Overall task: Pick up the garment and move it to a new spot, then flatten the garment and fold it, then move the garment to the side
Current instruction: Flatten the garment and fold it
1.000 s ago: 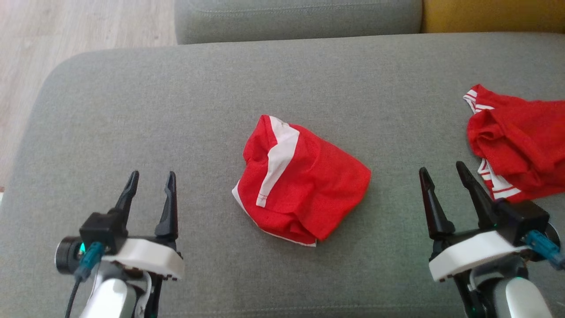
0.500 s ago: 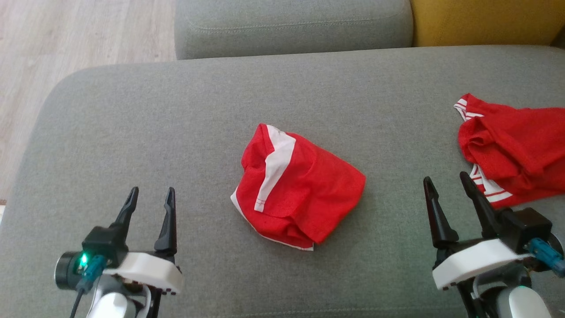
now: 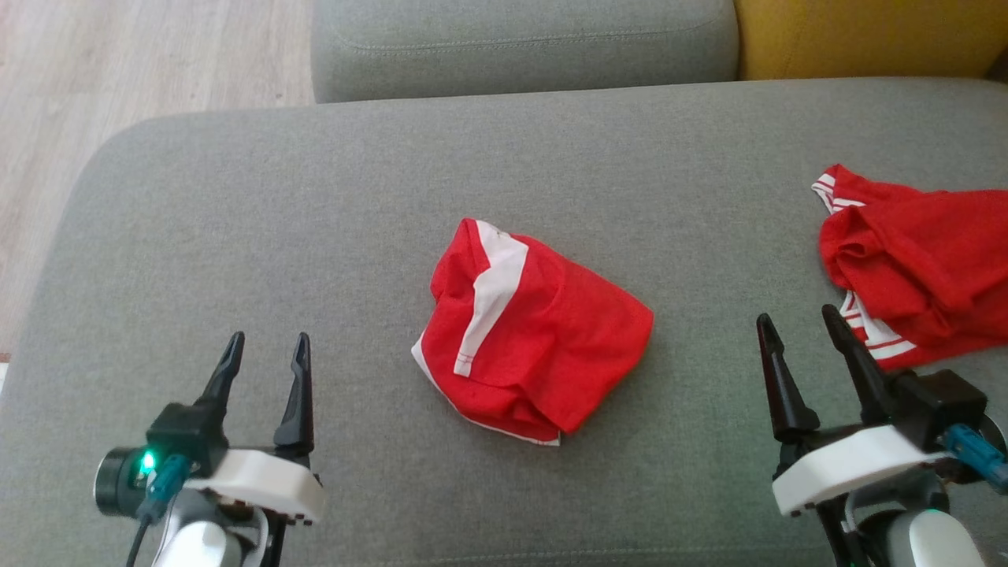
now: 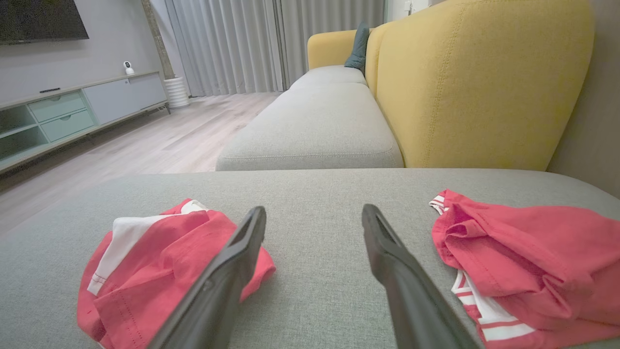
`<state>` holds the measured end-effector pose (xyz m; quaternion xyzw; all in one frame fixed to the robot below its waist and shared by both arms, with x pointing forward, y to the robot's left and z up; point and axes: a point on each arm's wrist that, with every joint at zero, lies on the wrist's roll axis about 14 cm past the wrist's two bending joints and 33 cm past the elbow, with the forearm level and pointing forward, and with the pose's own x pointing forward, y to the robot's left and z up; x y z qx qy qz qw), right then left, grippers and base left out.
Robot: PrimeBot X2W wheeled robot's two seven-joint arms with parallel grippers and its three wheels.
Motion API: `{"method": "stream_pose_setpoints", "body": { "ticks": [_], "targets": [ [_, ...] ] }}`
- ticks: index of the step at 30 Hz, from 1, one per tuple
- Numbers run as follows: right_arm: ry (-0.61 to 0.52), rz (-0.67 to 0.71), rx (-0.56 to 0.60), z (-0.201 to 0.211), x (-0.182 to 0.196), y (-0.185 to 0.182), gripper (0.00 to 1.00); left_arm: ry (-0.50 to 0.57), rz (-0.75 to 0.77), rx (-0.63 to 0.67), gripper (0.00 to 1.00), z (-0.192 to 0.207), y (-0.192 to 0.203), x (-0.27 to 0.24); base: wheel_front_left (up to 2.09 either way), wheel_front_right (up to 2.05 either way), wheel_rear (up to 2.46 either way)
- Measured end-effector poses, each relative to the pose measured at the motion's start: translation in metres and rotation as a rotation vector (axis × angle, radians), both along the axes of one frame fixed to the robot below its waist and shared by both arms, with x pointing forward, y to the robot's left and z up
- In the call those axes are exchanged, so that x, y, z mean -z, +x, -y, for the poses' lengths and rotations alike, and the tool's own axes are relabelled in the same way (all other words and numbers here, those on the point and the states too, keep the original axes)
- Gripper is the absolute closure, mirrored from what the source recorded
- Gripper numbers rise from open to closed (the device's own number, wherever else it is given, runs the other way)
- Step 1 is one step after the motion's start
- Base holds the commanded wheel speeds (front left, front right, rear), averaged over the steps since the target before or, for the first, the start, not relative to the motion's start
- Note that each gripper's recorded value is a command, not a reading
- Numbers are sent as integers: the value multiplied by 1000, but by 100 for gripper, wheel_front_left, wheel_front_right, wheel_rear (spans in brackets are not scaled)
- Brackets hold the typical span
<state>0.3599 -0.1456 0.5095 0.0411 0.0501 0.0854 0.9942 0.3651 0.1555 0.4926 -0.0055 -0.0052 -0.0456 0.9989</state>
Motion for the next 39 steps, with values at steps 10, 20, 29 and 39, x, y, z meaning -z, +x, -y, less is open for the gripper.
{"method": "stream_pose_setpoints", "body": {
  "ticks": [10,20,29,39],
  "targets": [
    [0,-9,-3,-1,3,1,0,3,-10,0,0,-1,0,3,0,0,0],
    [-7,-154,-206,-61,33,-4,0,4,-22,3,0,0,5,7,0,0,0],
    [-80,-299,-505,-137,58,0,0,10,-9,-16,0,-6,18,4,0,0,0],
    [-170,-385,-661,-165,82,-5,0,1,-39,-33,0,-7,27,14,0,0,0]
  ]
}}
